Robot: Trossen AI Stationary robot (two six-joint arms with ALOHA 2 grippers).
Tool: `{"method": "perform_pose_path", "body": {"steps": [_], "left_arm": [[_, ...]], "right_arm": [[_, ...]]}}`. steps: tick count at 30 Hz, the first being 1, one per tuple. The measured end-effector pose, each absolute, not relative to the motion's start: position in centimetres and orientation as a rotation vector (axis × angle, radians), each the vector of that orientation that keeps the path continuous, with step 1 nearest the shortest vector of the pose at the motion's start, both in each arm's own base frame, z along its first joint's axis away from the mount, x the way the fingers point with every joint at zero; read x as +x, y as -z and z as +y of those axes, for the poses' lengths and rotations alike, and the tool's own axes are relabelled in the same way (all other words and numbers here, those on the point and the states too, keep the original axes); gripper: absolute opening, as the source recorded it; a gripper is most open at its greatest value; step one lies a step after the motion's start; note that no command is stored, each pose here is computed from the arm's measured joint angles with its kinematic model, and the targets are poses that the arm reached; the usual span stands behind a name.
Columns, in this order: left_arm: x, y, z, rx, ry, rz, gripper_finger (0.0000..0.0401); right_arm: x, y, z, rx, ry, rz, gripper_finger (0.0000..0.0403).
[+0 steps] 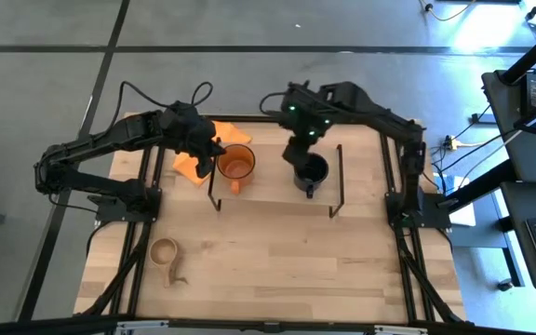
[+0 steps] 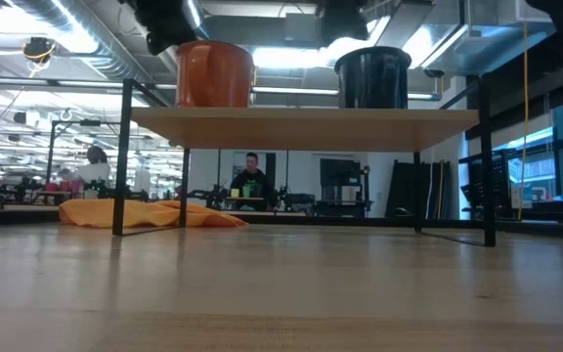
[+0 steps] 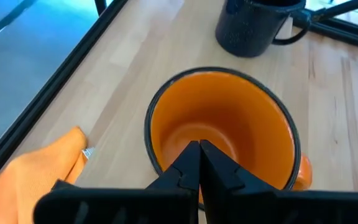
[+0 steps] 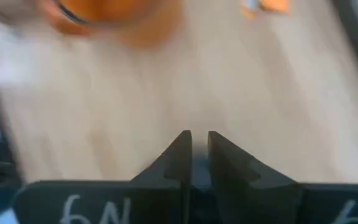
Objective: Stack small to large cups/mugs on shelf
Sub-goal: Adjust the blue mug on the shelf
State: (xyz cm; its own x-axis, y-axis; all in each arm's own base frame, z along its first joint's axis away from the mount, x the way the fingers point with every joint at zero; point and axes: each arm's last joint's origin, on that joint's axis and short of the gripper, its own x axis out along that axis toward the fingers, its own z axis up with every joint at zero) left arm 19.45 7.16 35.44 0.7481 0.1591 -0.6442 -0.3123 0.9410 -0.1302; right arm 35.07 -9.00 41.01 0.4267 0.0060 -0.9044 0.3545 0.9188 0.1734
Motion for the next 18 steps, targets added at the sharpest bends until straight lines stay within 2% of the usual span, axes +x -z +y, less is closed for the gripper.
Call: {"method": "perform_pose_path", "body": {"steps": [7, 13, 18], "left_arm": [[19.7, -35.8, 7.2, -0.229, -0.252, 0.635, 0.0000], [21.2, -38.0, 6.4, -0.208, -0.153, 0.378, 0.0000], [23.8, -38.6, 6.5, -0.188, -0.083, 0.252, 0.0000]], "right_arm": [[31.7, -41.8, -10.9, 0.317, 0.414, 1.133, 0.0071], [28.1, -38.4, -13.4, 0.502, 0.603, 1.265, 0.0064], [24.4, -35.6, -13.6, 0.631, 0.646, 1.292, 0.0046]]}}
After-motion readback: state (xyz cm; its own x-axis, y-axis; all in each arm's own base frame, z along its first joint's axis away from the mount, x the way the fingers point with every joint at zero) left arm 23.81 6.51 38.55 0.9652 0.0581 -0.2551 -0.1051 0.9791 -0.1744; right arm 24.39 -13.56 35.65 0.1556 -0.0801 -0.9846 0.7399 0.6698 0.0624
